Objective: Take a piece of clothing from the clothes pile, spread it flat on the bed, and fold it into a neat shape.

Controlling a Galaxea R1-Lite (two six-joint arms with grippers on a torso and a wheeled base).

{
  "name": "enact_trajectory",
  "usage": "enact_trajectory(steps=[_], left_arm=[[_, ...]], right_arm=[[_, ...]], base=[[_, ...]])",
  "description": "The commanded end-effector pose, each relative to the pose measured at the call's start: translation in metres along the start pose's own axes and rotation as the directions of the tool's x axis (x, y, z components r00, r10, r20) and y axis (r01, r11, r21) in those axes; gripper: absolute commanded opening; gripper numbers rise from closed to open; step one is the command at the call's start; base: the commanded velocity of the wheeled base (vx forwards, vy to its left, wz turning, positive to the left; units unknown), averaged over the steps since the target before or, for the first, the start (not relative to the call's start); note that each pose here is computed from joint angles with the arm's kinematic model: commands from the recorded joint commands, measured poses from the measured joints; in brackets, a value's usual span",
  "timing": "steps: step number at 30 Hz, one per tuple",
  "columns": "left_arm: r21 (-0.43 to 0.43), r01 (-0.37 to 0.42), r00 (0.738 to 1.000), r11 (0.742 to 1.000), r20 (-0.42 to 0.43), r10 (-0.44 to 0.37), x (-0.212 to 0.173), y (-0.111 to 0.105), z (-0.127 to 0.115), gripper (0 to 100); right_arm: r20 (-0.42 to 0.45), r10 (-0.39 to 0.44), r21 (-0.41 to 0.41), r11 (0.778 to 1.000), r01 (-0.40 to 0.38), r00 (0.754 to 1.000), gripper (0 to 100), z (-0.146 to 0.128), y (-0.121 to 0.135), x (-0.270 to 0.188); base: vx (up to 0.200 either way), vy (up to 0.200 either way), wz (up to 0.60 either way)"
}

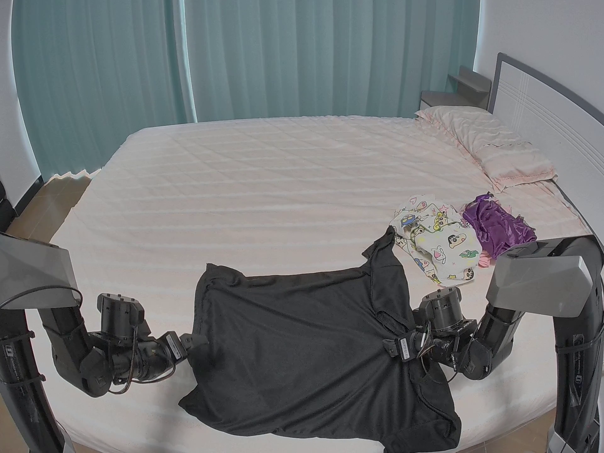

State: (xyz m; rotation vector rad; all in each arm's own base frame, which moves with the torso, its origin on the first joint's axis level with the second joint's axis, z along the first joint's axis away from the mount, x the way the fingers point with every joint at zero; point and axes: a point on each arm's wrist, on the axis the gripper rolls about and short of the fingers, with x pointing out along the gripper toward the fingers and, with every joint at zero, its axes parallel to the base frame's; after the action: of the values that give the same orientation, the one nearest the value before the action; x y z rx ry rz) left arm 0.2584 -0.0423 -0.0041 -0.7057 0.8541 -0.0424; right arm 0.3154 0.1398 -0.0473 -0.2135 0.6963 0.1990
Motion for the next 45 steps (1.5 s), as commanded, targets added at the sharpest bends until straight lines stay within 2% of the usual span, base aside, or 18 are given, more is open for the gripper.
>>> enact_trajectory(steps=[1,2,4,8,16,25,30,36,40,45], left_arm=[[0.094,-0.073,0.99,0.993,-0.112,0.084,-0.008,0.015,-0.028,100],[0.144,-0.088,0.983,0.986,-0.146,0.109,-0.011,0.018,-0.035,100],[0.191,-0.1,0.976,0.977,-0.171,0.133,-0.016,0.022,-0.041,100],[0.227,-0.103,0.971,0.968,-0.19,0.148,-0.02,0.025,-0.046,100],[0.236,-0.094,0.97,0.967,-0.198,0.143,-0.019,0.023,-0.049,100],[0.239,-0.102,0.971,0.966,-0.189,0.149,-0.019,0.022,-0.049,100],[0.24,-0.107,0.97,0.965,-0.187,0.154,-0.016,0.022,-0.048,100],[0.221,-0.179,0.97,0.959,-0.121,0.209,-0.003,0.023,-0.042,100],[0.189,-0.171,0.976,0.967,-0.102,0.193,0.002,0.019,-0.037,100],[0.207,-0.187,0.973,0.96,-0.097,0.211,0.008,0.017,-0.04,100]], right_arm=[[0.022,0.011,0.066,0.998,-0.013,1.0,100,0.006,0.0,-0.005],[0.025,0.019,0.1,0.995,-0.022,1.0,100,0.007,-0.001,-0.008],[0.033,0.038,0.131,0.991,-0.042,0.999,100,0.01,-0.002,-0.012],[0.027,0.045,0.148,0.988,-0.049,0.999,100,0.008,-0.005,-0.02],[0.034,0.046,0.176,0.983,-0.051,0.998,100,0.007,-0.007,-0.025],[0.028,0.046,0.187,0.981,-0.05,0.999,100,0.004,-0.007,-0.026],[0.028,0.045,0.186,0.981,-0.05,0.999,100,0.004,-0.007,-0.026],[0.03,0.049,0.185,0.981,-0.054,0.998,100,0.004,-0.005,-0.026],[0.05,0.052,0.186,0.981,-0.06,0.997,100,0.006,-0.004,-0.026],[0.05,0.052,0.184,0.981,-0.06,0.997,100,0.005,-0.004,-0.026]], base=[[0.0,0.0,0.0],[0.0,0.0,0.0],[0.0,0.0,0.0],[0.0,0.0,0.0],[0.0,0.0,0.0],[-0.2,0.0,0.0],[0.0,0.0,0.0],[0.0,0.0,0.0],[0.0,0.0,0.0],[0.0,0.0,0.0]])
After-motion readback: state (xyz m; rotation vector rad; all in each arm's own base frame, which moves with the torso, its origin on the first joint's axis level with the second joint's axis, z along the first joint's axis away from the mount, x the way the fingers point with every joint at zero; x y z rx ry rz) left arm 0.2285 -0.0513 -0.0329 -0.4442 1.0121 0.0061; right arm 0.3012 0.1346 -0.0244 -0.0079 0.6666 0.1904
